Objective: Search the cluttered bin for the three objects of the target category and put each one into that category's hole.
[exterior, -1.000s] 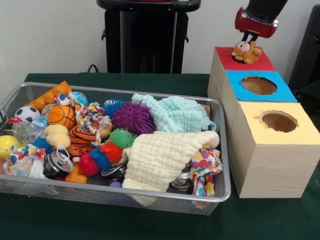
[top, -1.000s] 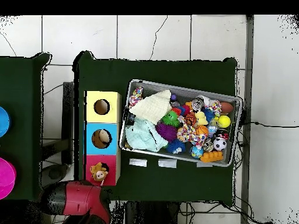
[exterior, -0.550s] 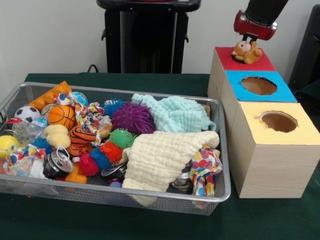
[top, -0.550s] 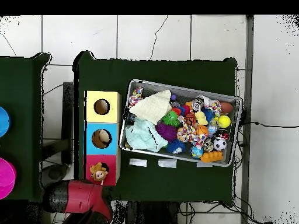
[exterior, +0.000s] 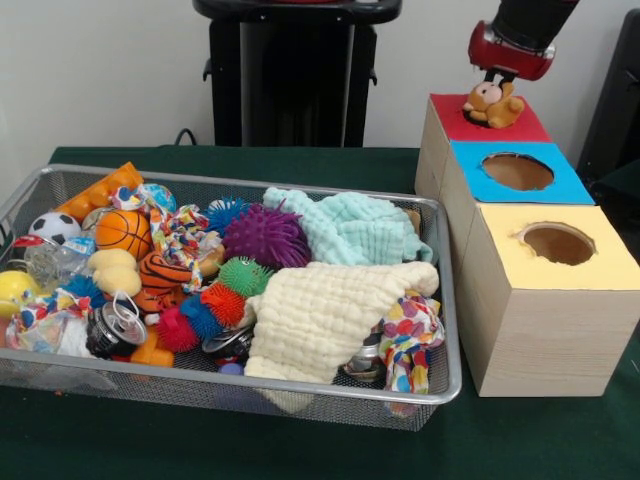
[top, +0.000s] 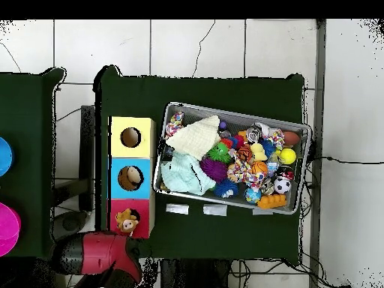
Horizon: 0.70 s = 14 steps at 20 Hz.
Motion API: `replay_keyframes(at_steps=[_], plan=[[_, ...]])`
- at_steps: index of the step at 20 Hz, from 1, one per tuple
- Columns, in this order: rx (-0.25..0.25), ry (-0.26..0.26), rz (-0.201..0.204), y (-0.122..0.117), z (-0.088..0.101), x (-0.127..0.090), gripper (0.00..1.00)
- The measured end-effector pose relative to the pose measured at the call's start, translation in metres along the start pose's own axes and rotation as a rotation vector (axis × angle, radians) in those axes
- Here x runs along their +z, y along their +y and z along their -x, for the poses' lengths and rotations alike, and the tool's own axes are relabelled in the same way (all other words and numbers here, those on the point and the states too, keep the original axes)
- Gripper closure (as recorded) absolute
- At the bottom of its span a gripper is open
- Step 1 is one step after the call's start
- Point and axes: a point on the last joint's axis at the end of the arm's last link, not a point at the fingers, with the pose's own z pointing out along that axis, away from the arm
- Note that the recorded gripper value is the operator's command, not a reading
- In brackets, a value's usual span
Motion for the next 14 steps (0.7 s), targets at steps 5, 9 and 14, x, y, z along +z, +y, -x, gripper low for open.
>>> replay_keyframes(at_steps=[5,9,14], plan=[[-0.025,-0.009,-0.010,0.0010,-0.0007,-0.0001,1.00],[-0.051,-0.016,-0.025,0.0026,-0.0013,-0.0001,1.00],[-0.095,-0.003,-0.069,0.0066,-0.0004,-0.0015,1.00]])
